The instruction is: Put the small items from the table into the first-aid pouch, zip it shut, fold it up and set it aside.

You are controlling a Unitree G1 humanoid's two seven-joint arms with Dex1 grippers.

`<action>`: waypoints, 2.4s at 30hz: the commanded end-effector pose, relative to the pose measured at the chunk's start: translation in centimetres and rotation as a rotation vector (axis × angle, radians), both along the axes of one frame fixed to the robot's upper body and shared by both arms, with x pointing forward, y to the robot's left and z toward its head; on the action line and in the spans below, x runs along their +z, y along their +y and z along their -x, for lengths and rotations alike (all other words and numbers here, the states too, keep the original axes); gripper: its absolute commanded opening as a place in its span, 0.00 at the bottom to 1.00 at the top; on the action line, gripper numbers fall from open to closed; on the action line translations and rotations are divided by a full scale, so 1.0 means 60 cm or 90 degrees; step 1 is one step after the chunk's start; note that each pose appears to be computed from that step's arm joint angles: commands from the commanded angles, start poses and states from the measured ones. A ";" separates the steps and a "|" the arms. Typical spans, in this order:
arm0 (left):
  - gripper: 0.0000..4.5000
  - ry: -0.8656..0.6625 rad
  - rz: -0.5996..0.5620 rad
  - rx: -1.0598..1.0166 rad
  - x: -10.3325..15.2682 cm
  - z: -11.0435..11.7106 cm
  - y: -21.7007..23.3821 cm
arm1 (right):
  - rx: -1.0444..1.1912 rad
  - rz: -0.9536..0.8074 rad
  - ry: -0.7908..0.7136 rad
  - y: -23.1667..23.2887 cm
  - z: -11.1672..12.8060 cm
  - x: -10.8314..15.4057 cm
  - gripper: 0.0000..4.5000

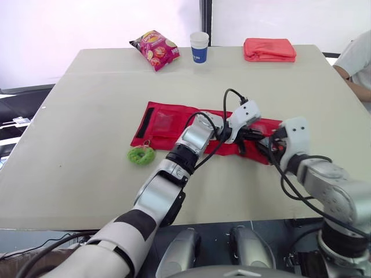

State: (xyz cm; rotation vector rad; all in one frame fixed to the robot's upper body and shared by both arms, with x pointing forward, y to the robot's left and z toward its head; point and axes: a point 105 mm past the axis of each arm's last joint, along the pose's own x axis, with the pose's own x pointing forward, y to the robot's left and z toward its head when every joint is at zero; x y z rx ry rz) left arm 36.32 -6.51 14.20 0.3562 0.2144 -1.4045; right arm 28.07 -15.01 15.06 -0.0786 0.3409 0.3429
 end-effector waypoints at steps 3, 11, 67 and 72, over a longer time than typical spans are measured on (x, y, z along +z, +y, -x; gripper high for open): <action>0.00 -0.027 0.017 -0.011 0.020 0.000 -0.013 | 0.043 0.007 0.003 0.007 0.015 -0.004 0.36; 0.00 -0.027 0.026 -0.028 0.026 0.008 -0.016 | -0.022 0.105 0.017 -0.007 -0.080 -0.057 0.01; 0.97 0.090 0.241 0.133 0.075 0.237 0.386 | 0.037 -0.327 0.209 -0.109 -0.014 -0.071 1.00; 0.99 0.083 0.258 0.132 0.076 0.234 0.370 | 0.075 -0.373 0.185 -0.089 -0.021 -0.045 0.94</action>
